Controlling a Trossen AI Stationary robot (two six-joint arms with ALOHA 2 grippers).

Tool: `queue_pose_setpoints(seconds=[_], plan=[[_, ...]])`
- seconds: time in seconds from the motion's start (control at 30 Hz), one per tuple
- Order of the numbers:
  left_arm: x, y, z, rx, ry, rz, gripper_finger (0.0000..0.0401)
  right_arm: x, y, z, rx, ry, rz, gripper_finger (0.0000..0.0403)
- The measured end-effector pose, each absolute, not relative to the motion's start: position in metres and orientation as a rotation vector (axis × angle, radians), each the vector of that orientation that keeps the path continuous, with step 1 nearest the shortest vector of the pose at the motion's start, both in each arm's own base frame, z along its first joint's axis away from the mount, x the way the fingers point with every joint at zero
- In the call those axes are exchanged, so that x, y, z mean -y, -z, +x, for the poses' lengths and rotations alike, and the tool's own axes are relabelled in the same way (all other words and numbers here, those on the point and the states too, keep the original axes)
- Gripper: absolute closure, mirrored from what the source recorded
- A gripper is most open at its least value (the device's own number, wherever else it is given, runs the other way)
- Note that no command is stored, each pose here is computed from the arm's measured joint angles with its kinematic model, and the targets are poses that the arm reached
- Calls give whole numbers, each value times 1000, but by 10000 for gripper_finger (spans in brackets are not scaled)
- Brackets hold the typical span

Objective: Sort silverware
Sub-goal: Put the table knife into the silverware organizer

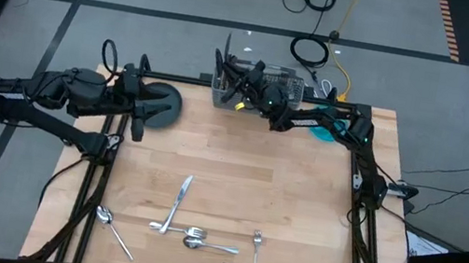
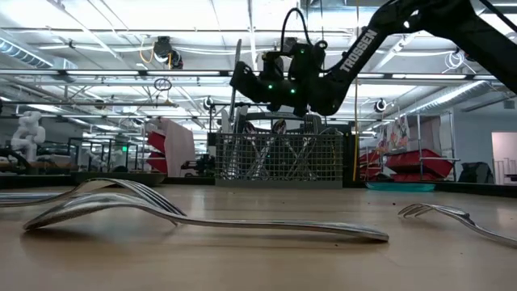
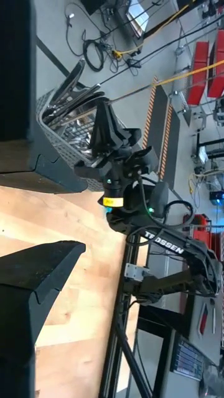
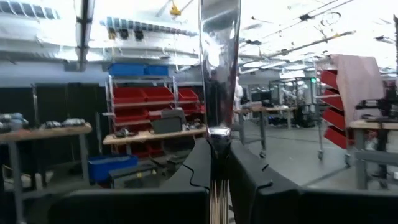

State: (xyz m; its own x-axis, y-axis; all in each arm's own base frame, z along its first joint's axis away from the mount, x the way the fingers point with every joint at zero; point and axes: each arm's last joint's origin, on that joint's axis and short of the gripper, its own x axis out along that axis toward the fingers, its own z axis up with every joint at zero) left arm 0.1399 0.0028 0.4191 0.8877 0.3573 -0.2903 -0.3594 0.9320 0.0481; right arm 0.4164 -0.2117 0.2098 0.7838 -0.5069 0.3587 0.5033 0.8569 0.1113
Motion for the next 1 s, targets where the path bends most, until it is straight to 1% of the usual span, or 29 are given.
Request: queue_pose_setpoints(seconds=[0.1,0.33,0.53,0.6,0.67,0.8,0.93,1.0], plan=[[-3,-419,140,-300,-373,-9,262,212,-207,417,358,554,13,392],[-3,-419,140,-300,-372,-8,262,213,-207,417,357,560,8,392],[-3,-419,140,-298,-374,-17,262,212,-205,418,363,543,108,392],[-3,-419,140,-295,-375,-27,262,213,-204,418,389,548,205,392],[-3,-419,140,-293,-377,-41,262,213,-207,417,428,541,251,392],[-3,-419,140,-292,-377,-42,262,209,-214,416,516,547,253,392],[-3,-419,140,-288,-378,-56,262,204,-217,416,595,557,336,392],[-3,-419,140,-288,-379,-63,262,197,-222,417,623,535,267,392]])
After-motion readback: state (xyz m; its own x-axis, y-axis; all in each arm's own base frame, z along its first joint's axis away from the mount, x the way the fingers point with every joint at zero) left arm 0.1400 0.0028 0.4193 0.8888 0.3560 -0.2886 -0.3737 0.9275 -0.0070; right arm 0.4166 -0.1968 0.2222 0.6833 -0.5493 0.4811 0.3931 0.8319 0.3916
